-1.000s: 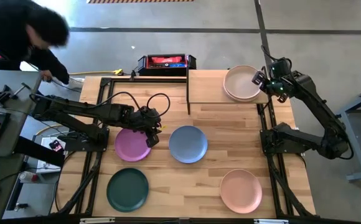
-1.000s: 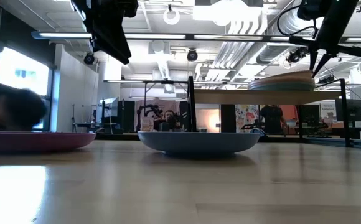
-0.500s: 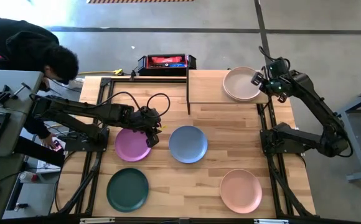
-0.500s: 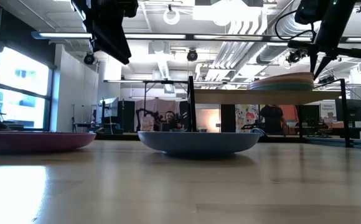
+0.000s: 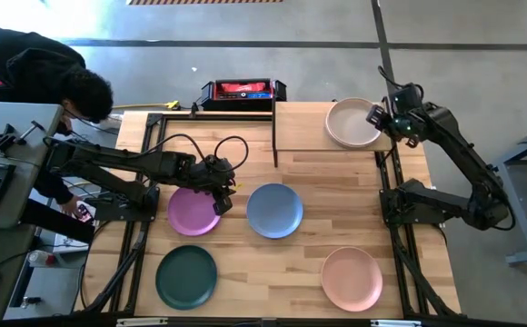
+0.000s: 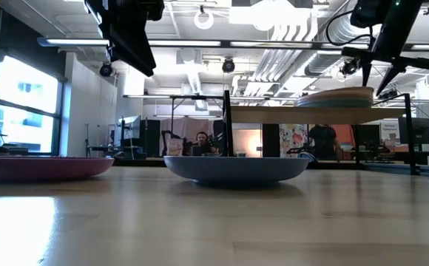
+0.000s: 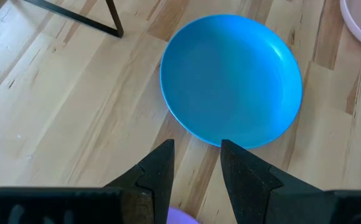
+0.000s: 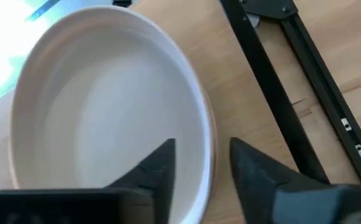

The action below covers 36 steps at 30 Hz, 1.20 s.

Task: Place and stack plates onto a shelf
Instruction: Stack the light gray plate on top of the light orange stacked plates on the shelf

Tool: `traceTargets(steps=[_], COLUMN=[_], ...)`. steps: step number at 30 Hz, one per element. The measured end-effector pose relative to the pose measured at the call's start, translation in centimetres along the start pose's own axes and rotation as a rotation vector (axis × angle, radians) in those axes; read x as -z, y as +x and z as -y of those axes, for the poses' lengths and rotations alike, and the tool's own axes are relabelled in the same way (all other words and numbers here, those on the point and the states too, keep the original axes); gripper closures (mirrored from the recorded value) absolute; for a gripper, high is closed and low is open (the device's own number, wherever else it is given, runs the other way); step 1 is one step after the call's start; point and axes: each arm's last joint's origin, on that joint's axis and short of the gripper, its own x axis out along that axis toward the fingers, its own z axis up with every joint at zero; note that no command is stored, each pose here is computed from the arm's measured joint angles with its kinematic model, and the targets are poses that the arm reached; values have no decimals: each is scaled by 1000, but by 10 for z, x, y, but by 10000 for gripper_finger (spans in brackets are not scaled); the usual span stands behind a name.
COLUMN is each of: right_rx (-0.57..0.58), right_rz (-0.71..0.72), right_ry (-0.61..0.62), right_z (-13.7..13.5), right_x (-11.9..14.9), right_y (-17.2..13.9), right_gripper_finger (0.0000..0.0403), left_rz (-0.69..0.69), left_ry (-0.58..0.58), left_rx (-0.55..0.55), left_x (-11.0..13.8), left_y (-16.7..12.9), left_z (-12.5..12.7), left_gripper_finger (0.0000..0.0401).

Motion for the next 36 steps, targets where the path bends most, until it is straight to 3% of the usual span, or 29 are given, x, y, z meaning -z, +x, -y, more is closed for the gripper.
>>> traceTargets(steps=[4,8,11,20,26,36], right_rx=[-39,-86,-90,55,118,146], right_rz=[28,46,27,25,78,42], right_ry=[-49,-102,-154,-303,-341,-362], right_z=[2,5,8,15,16,8], right_x=[1,3,5,8,5,1], right_y=[-11,-22,-25,-23,-21,-8], right_gripper_finger=[216,200,201,234,249,249], left_rz=[0,0,0,0,0,0], left_ry=[0,0,0,0,0,0], left_rx=[0,0,0,0,0,0], left_x=[0,0,0,0,0,0], left_y=[0,0,0,0,0,0], left_z=[0,0,0,0,0,0], left_gripper_finger=[281,281,281,281,281,281])
